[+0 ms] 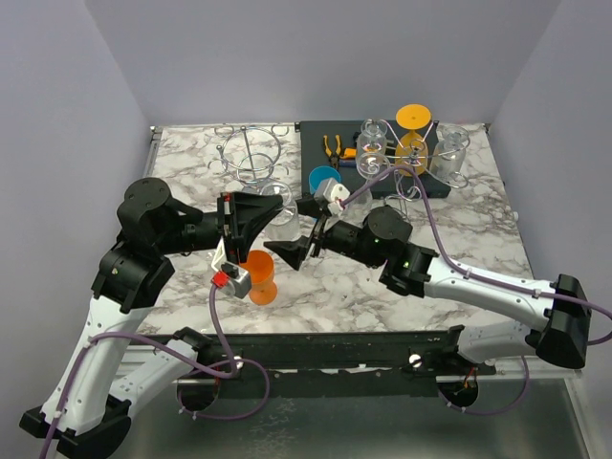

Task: Place the wine glass upside down on the wine glass rack
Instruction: Turn the wine glass upside down at the wine rack.

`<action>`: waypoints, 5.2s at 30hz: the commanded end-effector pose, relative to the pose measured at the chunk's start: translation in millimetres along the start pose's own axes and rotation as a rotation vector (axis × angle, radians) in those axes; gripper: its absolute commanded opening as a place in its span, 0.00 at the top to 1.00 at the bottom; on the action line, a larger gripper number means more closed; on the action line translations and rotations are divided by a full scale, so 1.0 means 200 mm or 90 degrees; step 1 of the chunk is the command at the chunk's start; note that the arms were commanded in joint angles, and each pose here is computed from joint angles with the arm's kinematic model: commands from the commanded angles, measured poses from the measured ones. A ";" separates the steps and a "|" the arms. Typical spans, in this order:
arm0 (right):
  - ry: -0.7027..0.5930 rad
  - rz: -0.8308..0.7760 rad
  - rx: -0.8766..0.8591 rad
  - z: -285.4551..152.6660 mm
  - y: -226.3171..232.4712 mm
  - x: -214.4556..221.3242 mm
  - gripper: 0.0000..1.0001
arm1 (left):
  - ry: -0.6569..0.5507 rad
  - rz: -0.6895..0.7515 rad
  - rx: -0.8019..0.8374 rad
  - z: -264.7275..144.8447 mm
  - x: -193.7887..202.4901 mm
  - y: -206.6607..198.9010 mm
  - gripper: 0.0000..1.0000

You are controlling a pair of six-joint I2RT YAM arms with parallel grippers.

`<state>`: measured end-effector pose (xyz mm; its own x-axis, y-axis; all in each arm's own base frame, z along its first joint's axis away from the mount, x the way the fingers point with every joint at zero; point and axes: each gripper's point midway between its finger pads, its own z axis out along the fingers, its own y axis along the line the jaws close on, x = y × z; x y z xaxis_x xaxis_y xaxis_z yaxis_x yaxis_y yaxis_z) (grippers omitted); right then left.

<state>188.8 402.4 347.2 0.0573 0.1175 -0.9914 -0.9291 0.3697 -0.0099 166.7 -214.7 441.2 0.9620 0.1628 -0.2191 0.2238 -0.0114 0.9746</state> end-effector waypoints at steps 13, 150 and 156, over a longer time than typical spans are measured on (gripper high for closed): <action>-0.111 0.009 -0.031 0.03 0.05 -0.16 0.24 | -0.042 0.077 -0.025 -0.01 -0.09 0.08 1.00; 0.049 -0.026 0.608 -1.28 -0.82 0.03 0.99 | 0.128 -0.457 -0.269 -0.09 0.23 0.14 0.01; 0.044 -0.047 0.640 -1.28 -0.88 0.05 0.99 | 0.129 -0.453 -0.267 -0.09 0.23 0.13 0.01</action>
<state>249.2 108.8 275.2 -0.0673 -0.0239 -0.9974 -0.2418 0.9703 -0.0070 217.9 -188.6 460.3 0.5452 0.1690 -0.8211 0.6492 0.5346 0.5410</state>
